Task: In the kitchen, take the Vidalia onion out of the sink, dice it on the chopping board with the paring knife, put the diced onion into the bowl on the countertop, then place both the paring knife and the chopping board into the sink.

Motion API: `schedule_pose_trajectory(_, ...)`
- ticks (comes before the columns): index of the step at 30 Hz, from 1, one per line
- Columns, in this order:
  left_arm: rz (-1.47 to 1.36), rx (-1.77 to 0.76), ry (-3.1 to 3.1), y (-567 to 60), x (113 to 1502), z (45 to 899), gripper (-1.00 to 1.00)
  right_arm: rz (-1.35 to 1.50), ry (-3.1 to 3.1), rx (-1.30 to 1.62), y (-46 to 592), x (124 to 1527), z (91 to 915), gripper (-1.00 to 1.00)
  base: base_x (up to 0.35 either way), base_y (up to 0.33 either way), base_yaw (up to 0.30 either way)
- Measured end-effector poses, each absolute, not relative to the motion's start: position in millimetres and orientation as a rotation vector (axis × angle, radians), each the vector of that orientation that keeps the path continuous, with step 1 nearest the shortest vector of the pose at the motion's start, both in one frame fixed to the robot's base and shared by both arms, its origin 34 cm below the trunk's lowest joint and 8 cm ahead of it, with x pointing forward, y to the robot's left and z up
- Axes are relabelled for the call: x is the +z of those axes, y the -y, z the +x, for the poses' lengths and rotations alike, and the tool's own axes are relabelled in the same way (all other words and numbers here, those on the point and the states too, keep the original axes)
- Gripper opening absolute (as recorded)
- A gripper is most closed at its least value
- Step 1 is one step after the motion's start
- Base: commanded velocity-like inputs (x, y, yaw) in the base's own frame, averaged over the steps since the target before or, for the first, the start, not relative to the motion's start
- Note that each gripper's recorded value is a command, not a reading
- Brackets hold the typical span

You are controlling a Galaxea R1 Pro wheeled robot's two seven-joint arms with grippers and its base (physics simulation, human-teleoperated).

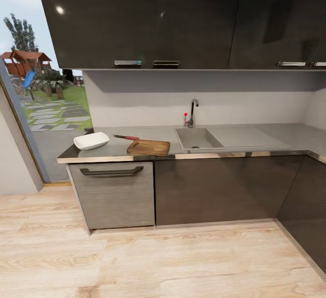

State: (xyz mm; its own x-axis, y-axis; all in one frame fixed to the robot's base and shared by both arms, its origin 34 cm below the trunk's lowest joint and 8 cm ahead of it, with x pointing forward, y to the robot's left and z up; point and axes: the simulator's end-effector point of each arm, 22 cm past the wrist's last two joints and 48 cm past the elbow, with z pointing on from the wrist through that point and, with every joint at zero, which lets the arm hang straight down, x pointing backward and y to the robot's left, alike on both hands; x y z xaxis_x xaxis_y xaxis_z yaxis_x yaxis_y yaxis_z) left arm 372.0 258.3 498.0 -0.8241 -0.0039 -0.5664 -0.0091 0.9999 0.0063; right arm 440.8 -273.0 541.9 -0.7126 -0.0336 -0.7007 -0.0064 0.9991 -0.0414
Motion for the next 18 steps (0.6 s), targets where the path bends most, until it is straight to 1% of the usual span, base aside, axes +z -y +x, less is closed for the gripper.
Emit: schedule_pose_trajectory(18, -0.010, 0.011, -2.537, -258.3, 498.2, 372.2, 1.00, -0.027, -2.364, -0.043, 271.2, 541.8, 440.7, 1.00, 0.000, 0.000, 0.000)
